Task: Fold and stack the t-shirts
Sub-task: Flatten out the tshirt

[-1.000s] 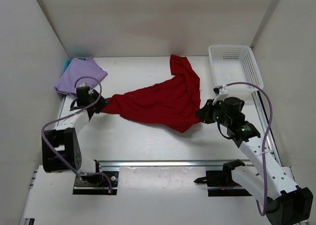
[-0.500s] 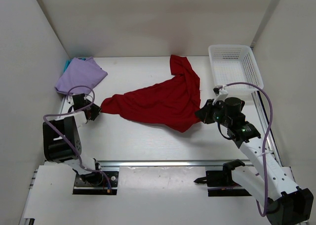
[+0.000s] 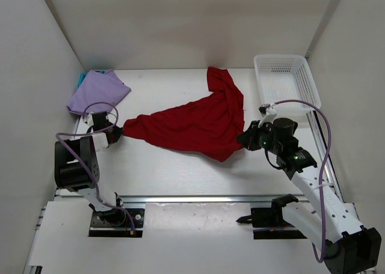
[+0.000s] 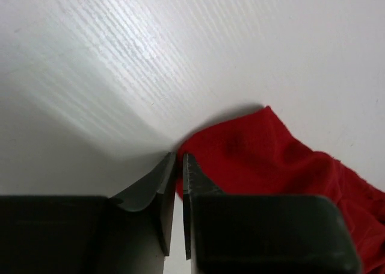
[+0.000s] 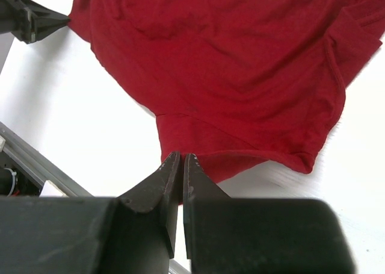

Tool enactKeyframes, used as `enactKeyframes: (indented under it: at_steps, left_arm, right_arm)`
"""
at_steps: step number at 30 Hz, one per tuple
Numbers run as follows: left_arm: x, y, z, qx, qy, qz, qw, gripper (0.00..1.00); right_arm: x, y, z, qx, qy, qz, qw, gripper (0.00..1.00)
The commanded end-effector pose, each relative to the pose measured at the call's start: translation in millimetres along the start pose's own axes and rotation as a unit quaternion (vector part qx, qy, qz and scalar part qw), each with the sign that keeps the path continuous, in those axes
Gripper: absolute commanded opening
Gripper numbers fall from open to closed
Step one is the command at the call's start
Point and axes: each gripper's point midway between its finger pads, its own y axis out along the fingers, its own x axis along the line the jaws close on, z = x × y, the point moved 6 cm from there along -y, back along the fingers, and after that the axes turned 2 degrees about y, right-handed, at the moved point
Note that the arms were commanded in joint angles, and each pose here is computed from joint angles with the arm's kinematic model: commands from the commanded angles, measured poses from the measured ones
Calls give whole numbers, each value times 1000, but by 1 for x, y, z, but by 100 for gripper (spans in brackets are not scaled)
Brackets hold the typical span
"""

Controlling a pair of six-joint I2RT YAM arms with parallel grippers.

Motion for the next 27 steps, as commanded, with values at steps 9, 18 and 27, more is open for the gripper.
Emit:
enactKeyframes:
  at_steps: [9,18,27]
  left_arm:
    - [-39,-10,-20,-38,35,50,997,0]
    - [-152,-171,-31,-49,169,270,947,0]
    - [-193,-370,-120,-160,160,452,863,0]
  right_arm:
    - [-3,0,-15,-33,-6,3,999,0]
    - [27,-47,-78,-99,-48,97,989,0]
    - [115,-179,-219,-240,-101,163,952,0]
